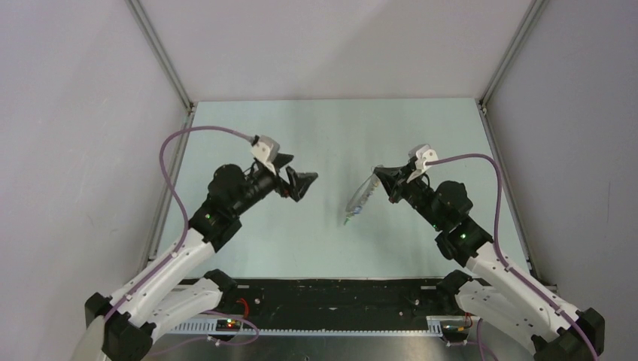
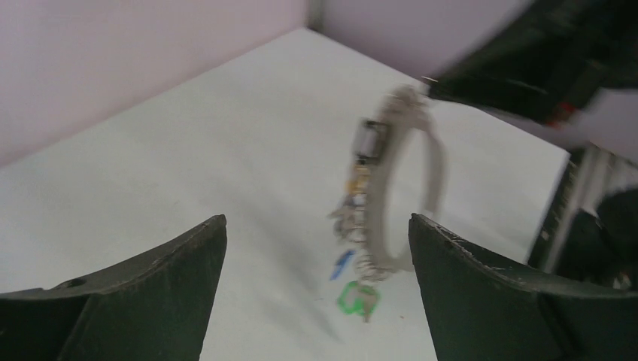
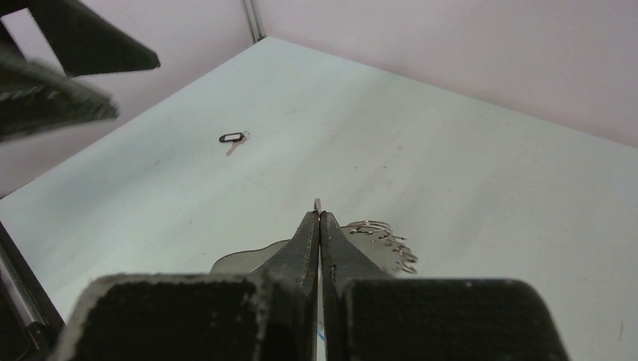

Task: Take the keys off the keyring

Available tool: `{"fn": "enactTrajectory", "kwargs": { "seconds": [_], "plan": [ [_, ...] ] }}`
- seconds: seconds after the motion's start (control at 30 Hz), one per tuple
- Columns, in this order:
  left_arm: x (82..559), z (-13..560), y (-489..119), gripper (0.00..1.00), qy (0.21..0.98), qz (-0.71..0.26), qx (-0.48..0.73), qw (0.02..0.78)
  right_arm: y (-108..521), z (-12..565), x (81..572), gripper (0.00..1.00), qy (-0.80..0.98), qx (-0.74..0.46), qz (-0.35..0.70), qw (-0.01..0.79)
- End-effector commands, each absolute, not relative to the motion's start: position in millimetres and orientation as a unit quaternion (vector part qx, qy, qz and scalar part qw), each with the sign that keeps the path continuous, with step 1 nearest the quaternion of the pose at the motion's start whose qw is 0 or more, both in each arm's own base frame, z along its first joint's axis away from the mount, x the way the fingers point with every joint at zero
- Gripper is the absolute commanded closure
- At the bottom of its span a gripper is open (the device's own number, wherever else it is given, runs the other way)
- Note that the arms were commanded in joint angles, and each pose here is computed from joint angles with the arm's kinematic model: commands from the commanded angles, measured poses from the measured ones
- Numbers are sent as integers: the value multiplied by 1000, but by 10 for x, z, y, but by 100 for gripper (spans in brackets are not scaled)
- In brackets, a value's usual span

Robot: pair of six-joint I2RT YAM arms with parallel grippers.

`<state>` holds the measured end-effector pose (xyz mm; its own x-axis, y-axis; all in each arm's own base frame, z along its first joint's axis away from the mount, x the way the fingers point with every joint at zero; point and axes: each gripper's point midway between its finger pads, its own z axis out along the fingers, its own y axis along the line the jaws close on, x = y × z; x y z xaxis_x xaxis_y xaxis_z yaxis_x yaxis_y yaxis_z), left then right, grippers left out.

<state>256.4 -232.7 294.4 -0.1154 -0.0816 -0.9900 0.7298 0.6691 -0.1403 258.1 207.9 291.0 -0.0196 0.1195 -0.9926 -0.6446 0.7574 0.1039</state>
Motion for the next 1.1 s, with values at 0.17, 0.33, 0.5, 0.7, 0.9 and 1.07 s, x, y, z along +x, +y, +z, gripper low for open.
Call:
{"fn": "enactTrajectory", "kwargs": {
  "seconds": [0.17,0.33,0.5,0.7,0.9,1.07],
  "plan": [
    [2042,3101,-2701,10,549,-340,395,653,2363,3870,2561,100,555,-199,365,721],
    [2010,3071,-2802,12,551,-352,402,641,2500,3961,2553,100,545,-210,368,723],
    [2007,3040,-2865,15,558,-360,401,631,2641,4002,2505,100,538,-222,371,724],
    [2061,3035,-2847,29,566,-351,390,636,2810,4085,2417,100,526,-240,381,722],
    [2100,3066,-2850,59,572,-350,381,637,2833,4146,2324,100,518,-247,381,725],
    [2124,3065,-2840,77,576,-347,374,638,2725,4112,2306,100,532,-245,363,725]
  ]
}}
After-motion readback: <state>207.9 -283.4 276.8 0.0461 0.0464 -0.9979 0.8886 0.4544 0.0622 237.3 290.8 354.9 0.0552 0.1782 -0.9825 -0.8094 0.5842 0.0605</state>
